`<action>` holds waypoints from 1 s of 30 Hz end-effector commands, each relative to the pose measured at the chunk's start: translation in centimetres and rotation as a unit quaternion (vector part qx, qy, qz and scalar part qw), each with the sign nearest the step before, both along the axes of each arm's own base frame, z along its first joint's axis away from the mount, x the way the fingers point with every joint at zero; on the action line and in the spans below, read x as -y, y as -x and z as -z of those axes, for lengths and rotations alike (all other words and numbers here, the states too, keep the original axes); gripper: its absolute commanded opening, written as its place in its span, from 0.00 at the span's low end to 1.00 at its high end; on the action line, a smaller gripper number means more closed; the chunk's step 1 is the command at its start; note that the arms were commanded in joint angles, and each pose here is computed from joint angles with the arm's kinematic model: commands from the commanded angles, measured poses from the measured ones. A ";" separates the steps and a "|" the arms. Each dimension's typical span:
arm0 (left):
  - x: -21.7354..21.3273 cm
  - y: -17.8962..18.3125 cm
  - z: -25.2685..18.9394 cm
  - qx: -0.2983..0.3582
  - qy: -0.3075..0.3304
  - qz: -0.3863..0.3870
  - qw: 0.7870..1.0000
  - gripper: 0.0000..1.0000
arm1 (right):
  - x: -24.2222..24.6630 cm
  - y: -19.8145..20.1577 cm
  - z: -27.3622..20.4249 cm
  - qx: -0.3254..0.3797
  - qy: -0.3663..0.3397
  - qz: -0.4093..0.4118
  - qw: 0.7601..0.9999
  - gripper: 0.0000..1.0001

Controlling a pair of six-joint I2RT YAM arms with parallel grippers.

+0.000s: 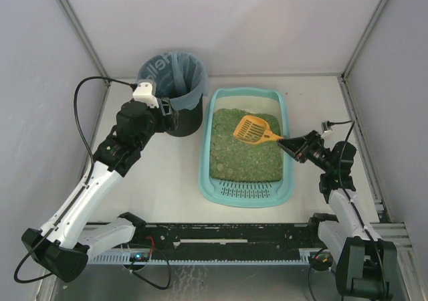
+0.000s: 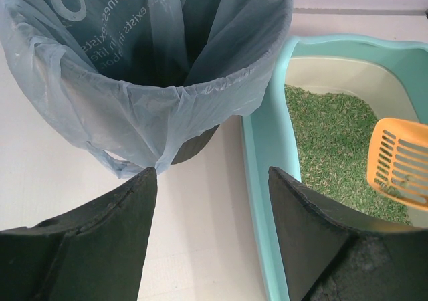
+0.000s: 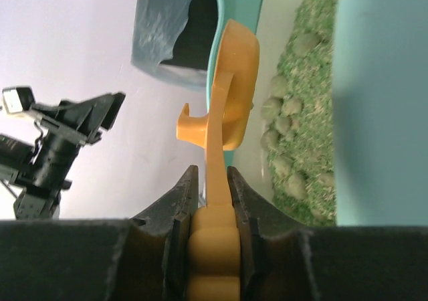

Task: Clean the litter box

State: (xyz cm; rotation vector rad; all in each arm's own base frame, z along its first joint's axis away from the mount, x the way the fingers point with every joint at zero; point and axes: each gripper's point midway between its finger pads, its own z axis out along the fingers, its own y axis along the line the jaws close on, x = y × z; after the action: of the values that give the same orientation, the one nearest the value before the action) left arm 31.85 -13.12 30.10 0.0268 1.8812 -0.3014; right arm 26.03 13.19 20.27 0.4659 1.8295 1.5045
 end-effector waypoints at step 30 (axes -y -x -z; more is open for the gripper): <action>0.0 -0.1 -2.2 0.029 0.009 0.001 1.000 0.72 | -9.5 -3.9 8.6 -0.094 0.361 -0.072 0.925 0.00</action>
State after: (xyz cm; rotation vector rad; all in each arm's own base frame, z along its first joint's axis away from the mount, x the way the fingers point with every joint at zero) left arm 31.86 -13.11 30.08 0.0267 1.8818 -0.3002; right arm 30.36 19.91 13.28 0.1654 2.3987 0.6466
